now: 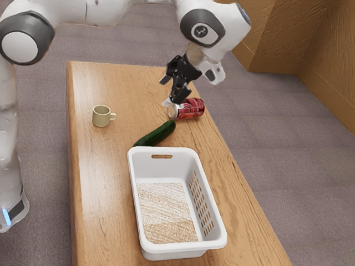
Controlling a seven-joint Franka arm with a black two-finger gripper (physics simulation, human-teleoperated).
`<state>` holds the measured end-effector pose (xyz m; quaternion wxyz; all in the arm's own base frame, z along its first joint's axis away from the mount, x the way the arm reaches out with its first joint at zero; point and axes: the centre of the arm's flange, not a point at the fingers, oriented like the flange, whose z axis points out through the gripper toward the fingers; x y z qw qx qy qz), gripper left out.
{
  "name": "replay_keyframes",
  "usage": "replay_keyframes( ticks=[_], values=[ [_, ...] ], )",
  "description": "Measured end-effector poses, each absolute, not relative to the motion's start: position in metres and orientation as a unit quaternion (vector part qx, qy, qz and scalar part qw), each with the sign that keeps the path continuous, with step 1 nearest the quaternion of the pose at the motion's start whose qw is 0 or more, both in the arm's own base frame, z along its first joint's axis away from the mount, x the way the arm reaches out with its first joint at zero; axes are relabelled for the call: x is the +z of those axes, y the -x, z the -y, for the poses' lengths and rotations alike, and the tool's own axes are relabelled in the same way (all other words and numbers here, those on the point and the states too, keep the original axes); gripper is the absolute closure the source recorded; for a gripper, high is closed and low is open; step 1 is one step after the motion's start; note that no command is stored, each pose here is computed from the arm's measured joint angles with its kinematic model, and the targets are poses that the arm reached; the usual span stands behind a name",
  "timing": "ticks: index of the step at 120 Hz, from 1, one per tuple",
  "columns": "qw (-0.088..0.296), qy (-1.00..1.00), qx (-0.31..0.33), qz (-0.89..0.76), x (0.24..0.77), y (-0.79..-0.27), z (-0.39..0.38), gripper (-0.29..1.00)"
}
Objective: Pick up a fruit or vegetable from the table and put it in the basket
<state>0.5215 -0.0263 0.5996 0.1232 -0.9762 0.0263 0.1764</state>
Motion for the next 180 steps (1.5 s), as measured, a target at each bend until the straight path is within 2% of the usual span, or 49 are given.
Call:
replay_keyframes(
  ticks=[19,41,56,67,90,125,144,156,180],
  values=[
    [0.130,0.987,0.056,-0.073,0.613,-0.547,0.071,0.00],
    [0.123,0.989,-0.003,-0.077,0.625,-0.557,0.079,0.00],
    [0.095,0.994,-0.008,-0.047,0.617,-0.562,0.058,0.00],
    [0.065,0.998,-0.006,-0.003,0.602,-0.546,0.027,0.00],
    [-0.007,0.988,0.005,0.153,0.551,-0.527,-0.076,0.00],
    [-0.057,0.973,0.003,0.223,0.487,-0.522,-0.054,0.00],
    [-0.077,0.962,-0.004,0.264,0.469,-0.522,-0.049,0.00],
    [-0.076,0.956,-0.008,0.282,0.465,-0.512,-0.051,0.00],
    [-0.003,0.958,0.000,0.285,0.474,-0.498,-0.052,0.00]
  ],
)
